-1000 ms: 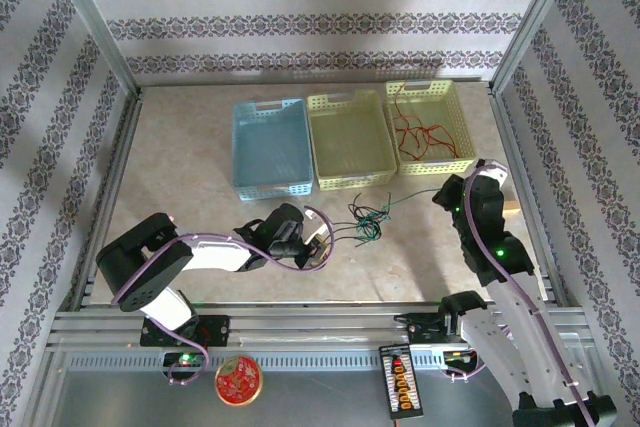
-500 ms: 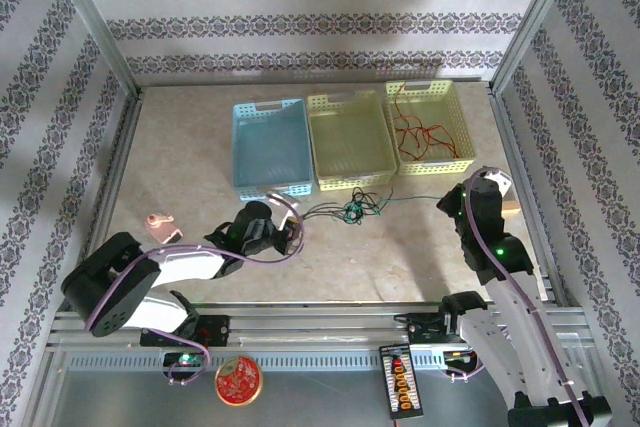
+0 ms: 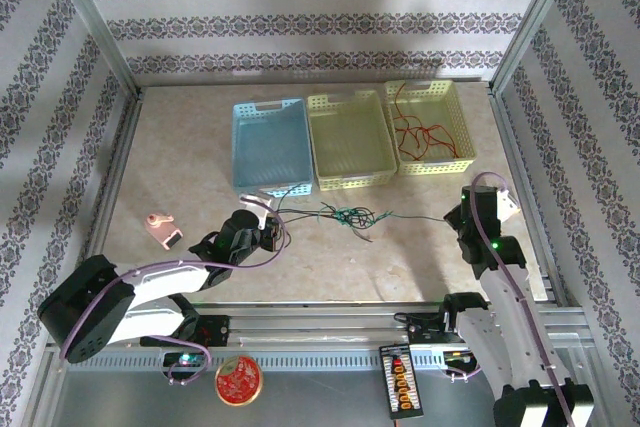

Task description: Untangle the cables

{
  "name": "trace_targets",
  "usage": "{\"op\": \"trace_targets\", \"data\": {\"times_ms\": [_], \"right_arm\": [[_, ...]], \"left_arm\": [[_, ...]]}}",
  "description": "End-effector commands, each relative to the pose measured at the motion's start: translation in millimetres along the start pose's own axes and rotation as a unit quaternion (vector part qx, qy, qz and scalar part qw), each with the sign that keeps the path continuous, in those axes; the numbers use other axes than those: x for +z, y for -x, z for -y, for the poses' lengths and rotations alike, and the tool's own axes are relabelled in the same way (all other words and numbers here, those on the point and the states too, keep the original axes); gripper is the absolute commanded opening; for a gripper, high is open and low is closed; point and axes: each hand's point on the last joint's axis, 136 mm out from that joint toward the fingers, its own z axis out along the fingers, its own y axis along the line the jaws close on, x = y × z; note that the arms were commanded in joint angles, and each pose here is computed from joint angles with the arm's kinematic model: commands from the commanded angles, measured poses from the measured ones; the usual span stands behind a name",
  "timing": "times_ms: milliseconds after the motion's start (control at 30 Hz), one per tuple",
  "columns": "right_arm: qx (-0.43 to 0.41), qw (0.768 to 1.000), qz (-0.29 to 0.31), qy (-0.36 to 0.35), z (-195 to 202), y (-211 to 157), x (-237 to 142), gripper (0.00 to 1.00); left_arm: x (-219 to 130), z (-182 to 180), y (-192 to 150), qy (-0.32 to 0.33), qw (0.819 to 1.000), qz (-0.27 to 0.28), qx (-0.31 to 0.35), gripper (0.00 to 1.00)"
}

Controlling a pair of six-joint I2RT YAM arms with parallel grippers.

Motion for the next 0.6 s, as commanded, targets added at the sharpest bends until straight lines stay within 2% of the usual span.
{"op": "trace_targets", "data": {"times_ms": [0, 200, 267, 433, 500, 567], "right_arm": [[0.023, 0.998, 0.015, -0.062, 29.0, 4.3, 5.0, 0.0], [0.034, 0.996, -0.002, -0.084, 44.0, -2.0, 13.2, 0.0], [0.03, 0.997, -0.015, -0.072, 40.0, -7.4, 18.1, 0.0], [0.007, 0.996, -0.082, 0.015, 7.6, -35.6, 37.0, 0.0], [0.0, 0.994, -0.103, 0.029, 1.3, -44.7, 38.9, 0.08], [-0.016, 0.993, -0.104, 0.049, -7.0, -46.7, 37.0, 0.32]], "left_arm": [[-6.6, -43.1, -10.6, 0.103, 0.994, -0.004, -0.023, 0.0], [-14.4, -56.6, -4.8, 0.133, 0.99, 0.018, -0.043, 0.0], [-12.1, -49.6, -4.0, 0.115, 0.993, 0.012, -0.031, 0.0], [3.0, -20.0, -8.6, 0.043, 0.999, -0.023, -0.007, 0.0], [8.7, -8.3, -7.2, 0.018, 1.0, -0.025, -0.003, 0.0], [14.5, 2.4, -8.7, 0.001, 0.999, -0.034, 0.009, 0.0]]}}
